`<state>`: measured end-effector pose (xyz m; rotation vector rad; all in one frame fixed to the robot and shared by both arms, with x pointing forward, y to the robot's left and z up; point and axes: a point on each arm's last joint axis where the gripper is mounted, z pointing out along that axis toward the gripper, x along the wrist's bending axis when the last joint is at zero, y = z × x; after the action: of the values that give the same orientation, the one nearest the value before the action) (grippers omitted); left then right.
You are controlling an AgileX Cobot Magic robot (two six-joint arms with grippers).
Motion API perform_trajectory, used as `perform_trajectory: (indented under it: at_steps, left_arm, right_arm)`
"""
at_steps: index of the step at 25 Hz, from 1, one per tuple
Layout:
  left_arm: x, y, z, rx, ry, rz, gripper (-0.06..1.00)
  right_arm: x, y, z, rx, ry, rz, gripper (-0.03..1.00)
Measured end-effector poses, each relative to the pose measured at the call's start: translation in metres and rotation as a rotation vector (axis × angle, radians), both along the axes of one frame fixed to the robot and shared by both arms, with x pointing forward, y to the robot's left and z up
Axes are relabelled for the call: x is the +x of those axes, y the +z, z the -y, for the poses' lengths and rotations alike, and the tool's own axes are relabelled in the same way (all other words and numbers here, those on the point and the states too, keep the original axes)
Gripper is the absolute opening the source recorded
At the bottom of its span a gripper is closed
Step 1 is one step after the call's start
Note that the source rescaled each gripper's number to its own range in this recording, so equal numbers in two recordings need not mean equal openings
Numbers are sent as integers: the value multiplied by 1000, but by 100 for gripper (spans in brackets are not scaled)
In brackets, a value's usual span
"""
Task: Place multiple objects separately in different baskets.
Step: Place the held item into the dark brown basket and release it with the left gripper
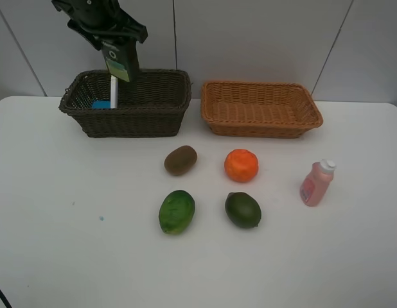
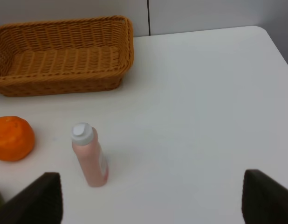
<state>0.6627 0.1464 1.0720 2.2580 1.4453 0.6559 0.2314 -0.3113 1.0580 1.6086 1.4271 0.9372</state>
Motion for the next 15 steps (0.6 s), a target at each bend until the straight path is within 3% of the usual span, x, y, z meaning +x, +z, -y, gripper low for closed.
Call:
perform_trajectory:
  at_steps: [4, 10, 15]
  left_arm:
    - [17, -28, 7, -41, 45, 14, 83]
    - [36, -92, 15, -73, 129, -67, 82]
    - [37, -103, 16, -84, 161, -90, 83]
  right_arm:
    - [0, 0, 0, 0, 0, 0, 94]
    - [0, 0, 0, 0, 0, 0, 94]
    - [0, 0, 0, 0, 0, 0, 94]
